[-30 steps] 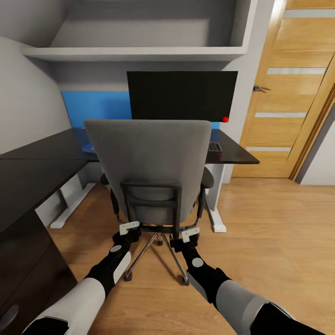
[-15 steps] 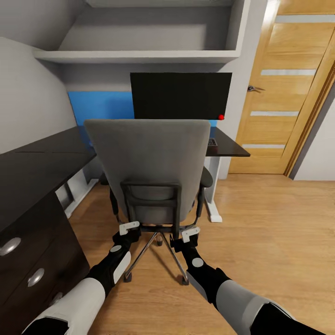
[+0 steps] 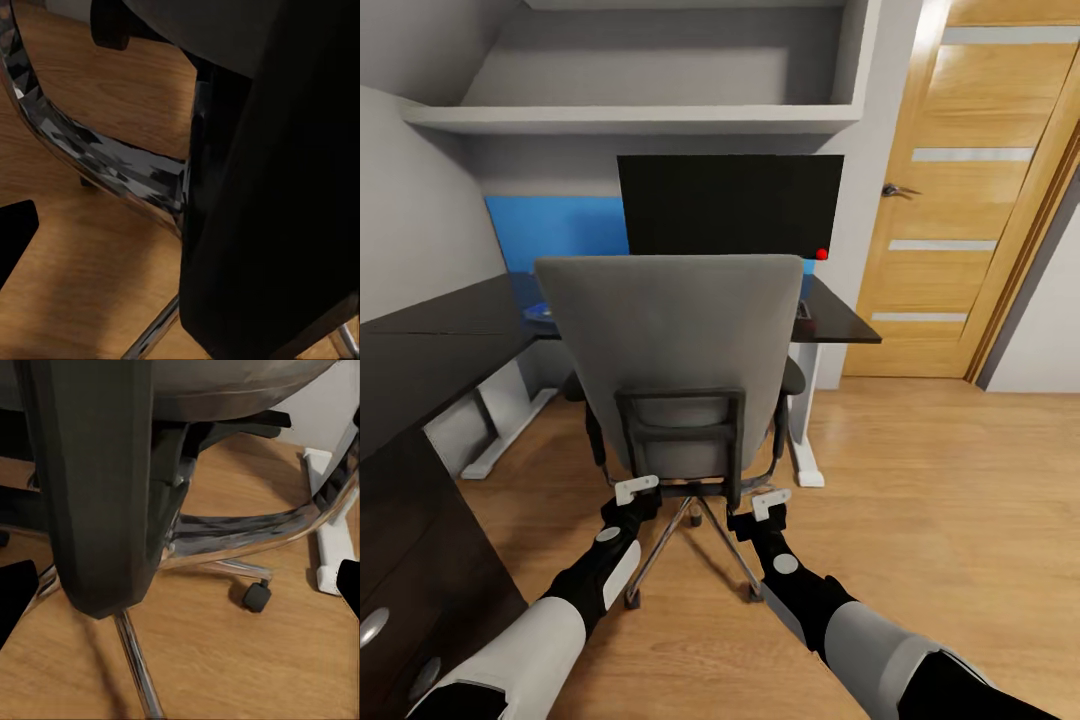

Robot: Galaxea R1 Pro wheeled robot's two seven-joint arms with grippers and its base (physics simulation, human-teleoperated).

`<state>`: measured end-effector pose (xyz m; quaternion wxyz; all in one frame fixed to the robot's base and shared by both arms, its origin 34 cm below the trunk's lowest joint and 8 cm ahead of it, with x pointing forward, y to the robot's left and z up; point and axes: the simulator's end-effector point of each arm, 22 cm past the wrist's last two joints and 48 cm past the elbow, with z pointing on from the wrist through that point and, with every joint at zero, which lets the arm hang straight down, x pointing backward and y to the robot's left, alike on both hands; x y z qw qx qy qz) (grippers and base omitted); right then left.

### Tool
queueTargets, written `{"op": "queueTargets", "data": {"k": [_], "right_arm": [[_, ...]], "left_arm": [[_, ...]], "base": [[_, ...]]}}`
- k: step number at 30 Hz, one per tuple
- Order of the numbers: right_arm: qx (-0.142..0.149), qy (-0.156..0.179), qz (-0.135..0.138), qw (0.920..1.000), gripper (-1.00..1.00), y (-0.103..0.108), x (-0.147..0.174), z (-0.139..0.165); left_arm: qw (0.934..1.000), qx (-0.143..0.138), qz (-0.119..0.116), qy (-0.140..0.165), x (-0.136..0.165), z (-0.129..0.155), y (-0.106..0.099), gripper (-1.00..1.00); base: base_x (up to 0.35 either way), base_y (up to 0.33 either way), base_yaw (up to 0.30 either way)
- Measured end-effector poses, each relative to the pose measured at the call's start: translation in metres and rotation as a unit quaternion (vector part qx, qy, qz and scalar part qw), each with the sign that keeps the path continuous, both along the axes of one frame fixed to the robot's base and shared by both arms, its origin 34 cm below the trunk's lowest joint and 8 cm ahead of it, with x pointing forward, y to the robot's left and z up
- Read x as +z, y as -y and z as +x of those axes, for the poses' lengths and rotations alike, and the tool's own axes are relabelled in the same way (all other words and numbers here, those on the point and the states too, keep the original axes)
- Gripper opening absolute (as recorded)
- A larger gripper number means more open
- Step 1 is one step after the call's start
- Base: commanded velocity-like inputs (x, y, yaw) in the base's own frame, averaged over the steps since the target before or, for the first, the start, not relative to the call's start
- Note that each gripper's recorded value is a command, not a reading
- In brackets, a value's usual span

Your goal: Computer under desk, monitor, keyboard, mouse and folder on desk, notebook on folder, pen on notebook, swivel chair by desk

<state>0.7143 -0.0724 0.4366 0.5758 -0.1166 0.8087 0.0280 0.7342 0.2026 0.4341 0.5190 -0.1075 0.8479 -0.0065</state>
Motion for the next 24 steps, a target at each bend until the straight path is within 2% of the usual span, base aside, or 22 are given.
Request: {"op": "queueTargets", "data": {"k": [4, 13, 24], "right_arm": [[0.000, 0.000, 0.000, 1.0000, 1.00, 0.0002, -0.0003, 0.0000], [-0.001, -0.001, 0.000, 1.0000, 1.00, 0.0004, -0.0006, 0.0000], [0.000, 0.000, 0.000, 1.0000, 1.00, 0.0000, -0.0006, 0.0000]], "left_arm": [[1.0000, -0.001, 0.000, -0.001, -0.0005, -0.0001, 0.0004, 1.00], [1.0000, -0.001, 0.000, -0.002, -0.0010, -0.0002, 0.0007, 1.00], [1.0000, -0.001, 0.000, -0.002, -0.0013, -0.0003, 0.0007, 1.00]], "base": [[0.136, -0.122, 0.000], [0.007, -0.014, 0.000], [-0.170, 0.022, 0.000]]}}
